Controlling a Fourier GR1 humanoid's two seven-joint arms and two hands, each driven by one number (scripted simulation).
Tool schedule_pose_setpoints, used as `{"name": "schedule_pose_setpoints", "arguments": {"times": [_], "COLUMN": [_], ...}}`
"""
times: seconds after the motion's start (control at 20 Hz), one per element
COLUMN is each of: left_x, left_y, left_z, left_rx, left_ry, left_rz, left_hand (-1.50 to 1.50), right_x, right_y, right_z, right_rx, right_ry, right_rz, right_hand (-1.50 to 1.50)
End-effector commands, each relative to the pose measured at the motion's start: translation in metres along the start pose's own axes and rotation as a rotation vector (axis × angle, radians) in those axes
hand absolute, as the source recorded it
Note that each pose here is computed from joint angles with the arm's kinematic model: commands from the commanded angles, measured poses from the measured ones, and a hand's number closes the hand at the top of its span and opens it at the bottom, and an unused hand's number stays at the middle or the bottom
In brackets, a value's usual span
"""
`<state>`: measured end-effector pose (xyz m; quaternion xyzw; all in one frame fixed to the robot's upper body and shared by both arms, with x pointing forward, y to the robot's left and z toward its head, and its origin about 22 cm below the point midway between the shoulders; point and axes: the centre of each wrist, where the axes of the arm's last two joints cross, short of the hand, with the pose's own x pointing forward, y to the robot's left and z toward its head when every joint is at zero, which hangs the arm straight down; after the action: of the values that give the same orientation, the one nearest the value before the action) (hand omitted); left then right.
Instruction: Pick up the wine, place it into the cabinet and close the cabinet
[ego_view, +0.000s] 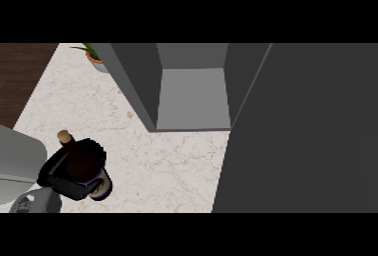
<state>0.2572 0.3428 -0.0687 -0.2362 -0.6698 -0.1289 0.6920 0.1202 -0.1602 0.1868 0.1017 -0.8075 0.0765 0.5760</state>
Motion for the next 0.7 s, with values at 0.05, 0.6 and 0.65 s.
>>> {"name": "schedule_pose_setpoints", "arguments": {"times": [0.05,0.6,0.65], "left_x": [-0.028,-0.058,-0.029], "left_y": [-0.023,-0.092,-0.101], "left_z": [0.017,0.009,-0.017], "left_rx": [0.402,0.301,0.289], "left_ry": [-0.168,-0.246,-0.244], "left_rz": [-0.037,0.028,0.025], "left_hand": [1.5,1.5,1.5], "right_x": [0.017,0.035,0.027], "right_y": [-0.005,-0.008,-0.004], "right_z": [0.014,0.039,0.032], "right_rx": [-0.027,-0.025,-0.037], "right_ry": [-0.034,-0.054,-0.049], "right_rz": [-0.022,-0.015,-0.006], "right_hand": [-1.5,-1.5,-1.5]}}
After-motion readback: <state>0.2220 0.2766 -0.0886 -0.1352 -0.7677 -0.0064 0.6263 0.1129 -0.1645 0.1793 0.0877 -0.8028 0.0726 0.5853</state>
